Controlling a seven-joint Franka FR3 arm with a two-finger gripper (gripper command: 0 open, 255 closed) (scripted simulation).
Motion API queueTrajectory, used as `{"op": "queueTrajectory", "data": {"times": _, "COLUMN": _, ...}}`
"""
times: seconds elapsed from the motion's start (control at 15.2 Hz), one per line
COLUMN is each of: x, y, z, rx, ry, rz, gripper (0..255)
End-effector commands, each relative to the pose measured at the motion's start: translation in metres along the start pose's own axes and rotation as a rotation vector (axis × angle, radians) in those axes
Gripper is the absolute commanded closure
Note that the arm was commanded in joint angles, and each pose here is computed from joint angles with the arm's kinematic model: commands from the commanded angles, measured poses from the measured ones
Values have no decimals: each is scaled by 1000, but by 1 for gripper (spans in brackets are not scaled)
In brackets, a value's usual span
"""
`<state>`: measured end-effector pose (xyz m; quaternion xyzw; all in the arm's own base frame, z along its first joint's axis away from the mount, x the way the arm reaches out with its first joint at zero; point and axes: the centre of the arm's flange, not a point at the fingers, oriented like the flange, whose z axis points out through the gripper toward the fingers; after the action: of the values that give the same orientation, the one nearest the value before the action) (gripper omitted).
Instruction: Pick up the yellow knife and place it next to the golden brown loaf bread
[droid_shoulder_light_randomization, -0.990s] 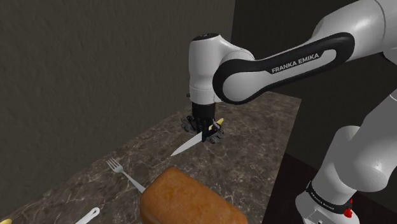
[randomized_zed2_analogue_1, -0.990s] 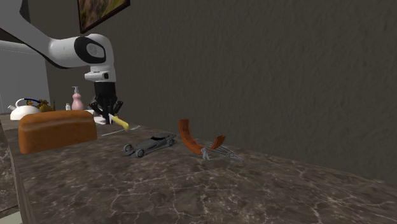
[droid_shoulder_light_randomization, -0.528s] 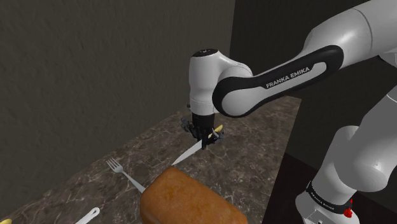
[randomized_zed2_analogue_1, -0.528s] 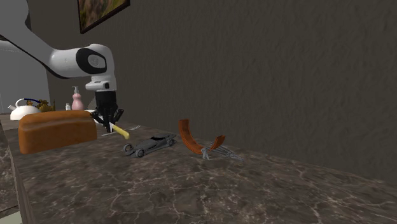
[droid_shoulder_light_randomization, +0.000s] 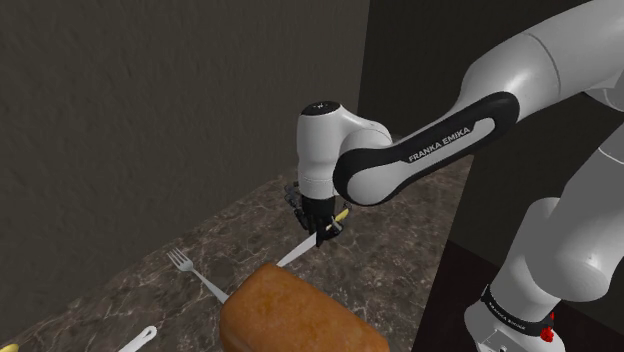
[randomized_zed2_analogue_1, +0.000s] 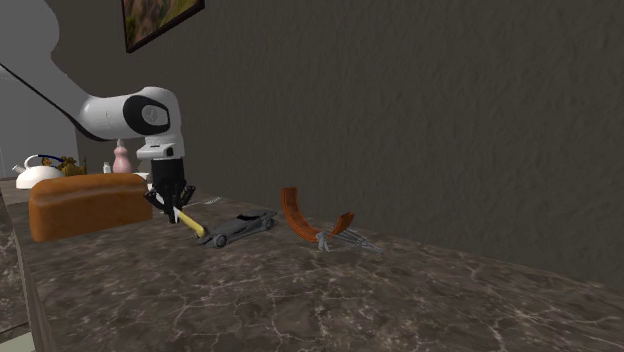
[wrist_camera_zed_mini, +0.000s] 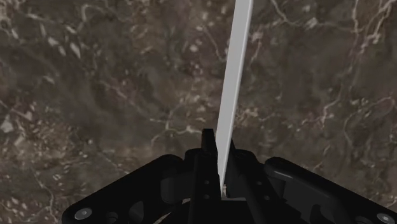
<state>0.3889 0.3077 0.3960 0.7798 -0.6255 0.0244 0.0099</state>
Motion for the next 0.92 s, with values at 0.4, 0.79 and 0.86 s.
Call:
{"op": "queueTrajectory", "data": {"times": 0.4, "x": -1, "y": 1, "z": 20, "rx": -1, "ry": 0, "rz": -1, "gripper": 255}}
{"op": "queueTrajectory", "data": {"times": 0.79, "x": -1, "y": 1, "z": 20, "rx": -1, "ry": 0, "rz": -1, "gripper": 0}}
{"op": "queueTrajectory", "data": {"times": 0.86, "x": -1, "y": 1, "z": 20, "rx": -1, "ry": 0, "rz": -1, "gripper": 0}}
